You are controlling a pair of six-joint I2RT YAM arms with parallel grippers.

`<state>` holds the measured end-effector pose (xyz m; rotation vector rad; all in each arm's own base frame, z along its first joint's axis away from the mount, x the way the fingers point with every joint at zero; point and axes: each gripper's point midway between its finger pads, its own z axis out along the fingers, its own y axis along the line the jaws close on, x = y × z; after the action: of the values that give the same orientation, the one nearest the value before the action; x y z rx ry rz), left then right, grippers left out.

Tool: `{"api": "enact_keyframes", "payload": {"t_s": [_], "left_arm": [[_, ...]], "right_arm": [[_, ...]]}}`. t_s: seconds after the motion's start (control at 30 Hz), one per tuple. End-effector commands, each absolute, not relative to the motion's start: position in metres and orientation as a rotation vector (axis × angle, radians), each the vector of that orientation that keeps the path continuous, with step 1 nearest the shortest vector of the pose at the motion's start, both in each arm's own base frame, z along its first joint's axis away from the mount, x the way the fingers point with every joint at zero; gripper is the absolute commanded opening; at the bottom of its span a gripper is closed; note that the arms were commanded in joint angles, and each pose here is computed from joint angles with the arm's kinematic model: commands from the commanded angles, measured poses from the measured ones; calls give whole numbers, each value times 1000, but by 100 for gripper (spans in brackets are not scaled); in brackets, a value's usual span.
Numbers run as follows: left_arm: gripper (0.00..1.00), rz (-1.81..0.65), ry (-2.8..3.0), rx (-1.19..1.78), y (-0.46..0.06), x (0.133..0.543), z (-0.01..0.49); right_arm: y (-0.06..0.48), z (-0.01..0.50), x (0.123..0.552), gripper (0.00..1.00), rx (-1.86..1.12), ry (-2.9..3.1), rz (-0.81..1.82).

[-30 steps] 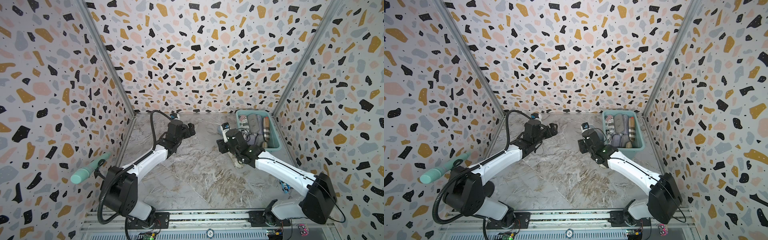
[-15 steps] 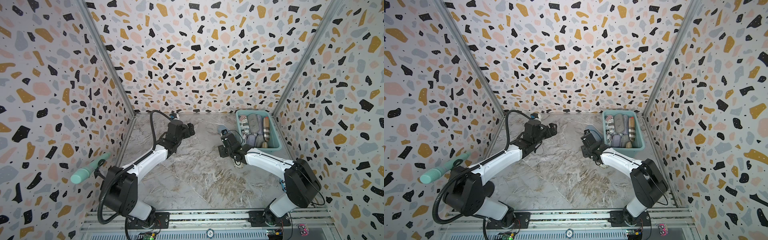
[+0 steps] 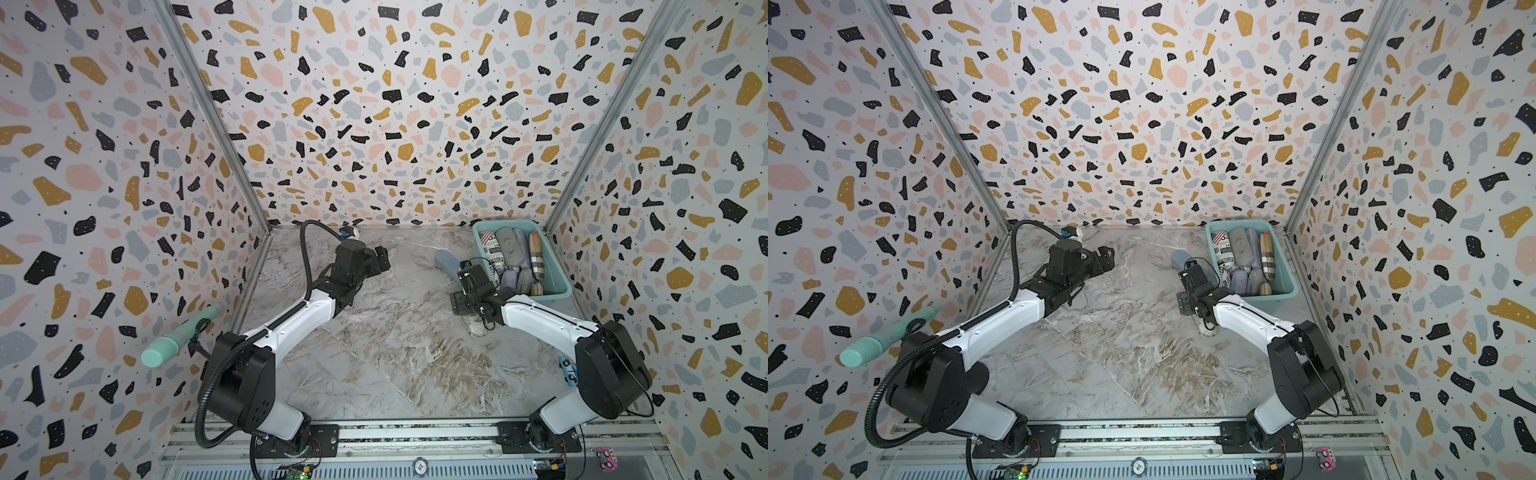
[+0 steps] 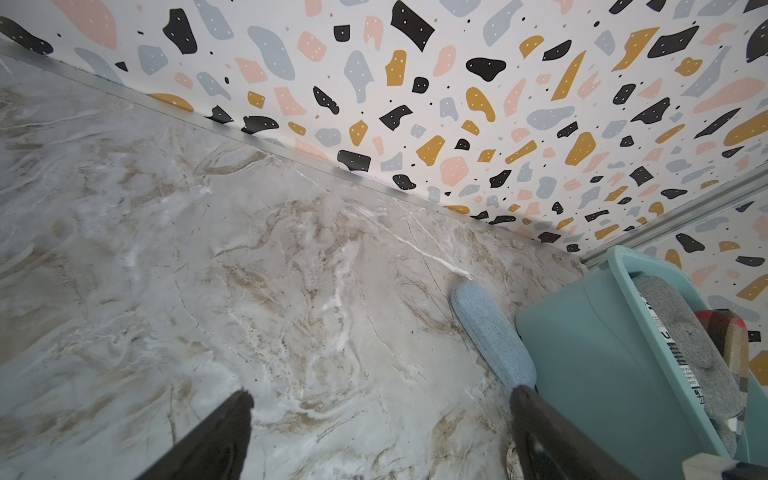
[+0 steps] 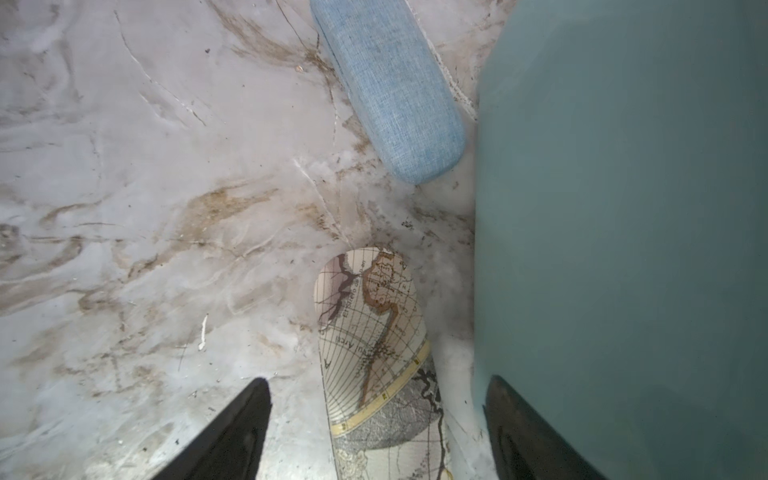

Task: Put the glasses cases into the storage boxes
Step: Adjust the storage box at the center of the board, then pick up the glasses case at the center of the board.

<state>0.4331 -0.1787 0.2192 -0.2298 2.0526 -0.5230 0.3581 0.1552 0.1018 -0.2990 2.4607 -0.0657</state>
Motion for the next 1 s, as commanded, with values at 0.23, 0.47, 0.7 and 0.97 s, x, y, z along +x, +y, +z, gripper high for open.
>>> {"api": "enact_keyframes", "payload": {"t_s": [0.23, 0.47, 0.7, 0.97], "left_arm": [[97, -550, 2019, -225, -181, 437, 232], [97, -555, 2024, -222, -182, 437, 231], [97, -558, 2029, -219, -183, 438, 229], [97, -558, 2029, -219, -183, 438, 229]], "right_arm": [[157, 66, 350, 89, -308, 2571, -47], [152, 49, 354, 84, -271, 2593, -68], [166, 43, 344, 74, -292, 2609, -16], [194, 49, 335, 74, -298, 2614, 99]]}}
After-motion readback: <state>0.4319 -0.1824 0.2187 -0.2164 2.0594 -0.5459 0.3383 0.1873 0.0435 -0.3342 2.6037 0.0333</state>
